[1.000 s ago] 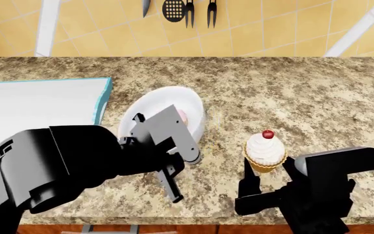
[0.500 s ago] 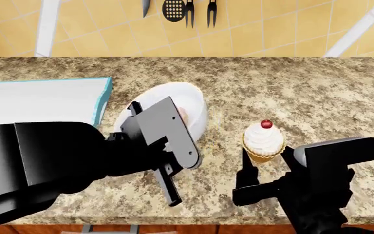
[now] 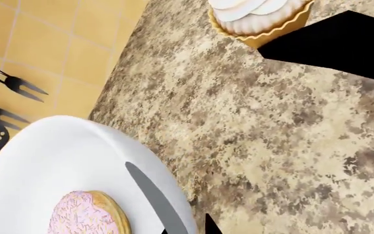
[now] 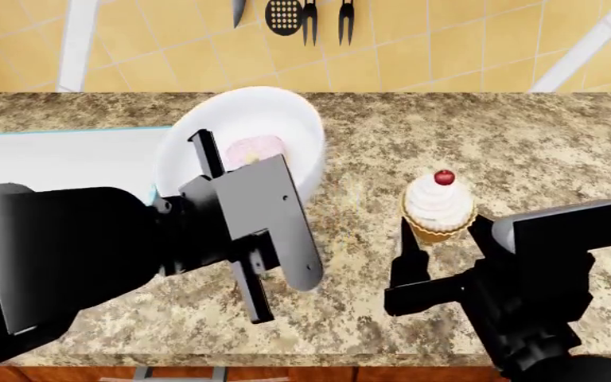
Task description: Pick up the bowl with donut and place it on the tray. Pick up the cupcake and place it on the tray.
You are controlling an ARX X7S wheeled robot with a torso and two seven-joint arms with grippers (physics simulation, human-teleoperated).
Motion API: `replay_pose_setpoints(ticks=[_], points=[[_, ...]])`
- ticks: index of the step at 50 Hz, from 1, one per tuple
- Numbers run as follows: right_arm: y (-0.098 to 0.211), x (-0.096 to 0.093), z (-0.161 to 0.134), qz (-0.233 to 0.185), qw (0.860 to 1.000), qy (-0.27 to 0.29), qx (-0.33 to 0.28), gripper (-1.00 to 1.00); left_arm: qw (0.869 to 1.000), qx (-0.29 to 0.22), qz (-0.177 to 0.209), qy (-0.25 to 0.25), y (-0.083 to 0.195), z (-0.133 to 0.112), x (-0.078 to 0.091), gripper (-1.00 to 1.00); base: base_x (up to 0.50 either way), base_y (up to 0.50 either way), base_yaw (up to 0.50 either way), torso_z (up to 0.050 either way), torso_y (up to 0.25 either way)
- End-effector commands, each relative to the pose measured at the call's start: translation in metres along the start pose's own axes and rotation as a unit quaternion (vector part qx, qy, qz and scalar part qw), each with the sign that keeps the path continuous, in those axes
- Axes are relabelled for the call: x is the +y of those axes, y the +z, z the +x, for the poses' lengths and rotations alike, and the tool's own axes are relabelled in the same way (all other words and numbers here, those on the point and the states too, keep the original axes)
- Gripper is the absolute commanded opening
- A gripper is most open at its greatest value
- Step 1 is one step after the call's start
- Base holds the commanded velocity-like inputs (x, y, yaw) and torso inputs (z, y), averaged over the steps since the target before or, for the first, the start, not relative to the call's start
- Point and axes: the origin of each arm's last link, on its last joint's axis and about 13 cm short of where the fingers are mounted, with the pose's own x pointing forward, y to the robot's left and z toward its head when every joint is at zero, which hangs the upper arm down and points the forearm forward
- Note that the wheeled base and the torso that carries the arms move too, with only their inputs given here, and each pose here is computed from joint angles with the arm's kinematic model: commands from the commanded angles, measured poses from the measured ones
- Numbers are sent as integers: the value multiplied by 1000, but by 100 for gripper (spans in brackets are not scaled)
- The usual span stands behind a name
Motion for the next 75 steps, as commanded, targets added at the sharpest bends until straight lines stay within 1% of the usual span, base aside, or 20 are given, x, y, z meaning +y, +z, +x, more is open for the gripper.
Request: replay_pose_setpoints(ticks=[1, 8, 25, 59, 75], points=[[17, -6, 5, -17, 999, -17, -29, -100, 998, 23, 38, 35, 5, -10, 14, -100, 0, 0, 0, 0, 0], [25, -8, 4, -23, 999, -29, -39, -100, 999, 19, 33, 30, 3, -10, 14, -100, 0, 0, 0, 0, 1], [30, -8, 6, -41, 998, -28, -41, -100, 999, 8, 26, 28, 2, -11, 13, -100, 0, 128, 0, 0, 1], [30, -8, 8, -47, 998, -26, -43, -100, 999, -4, 25, 35, 3, -10, 16, -100, 0, 181, 0, 0, 1], [31, -8, 9, -50, 997, -26, -47, -100, 999, -1, 24, 36, 3, -10, 17, -100, 0, 180, 0, 0, 1]])
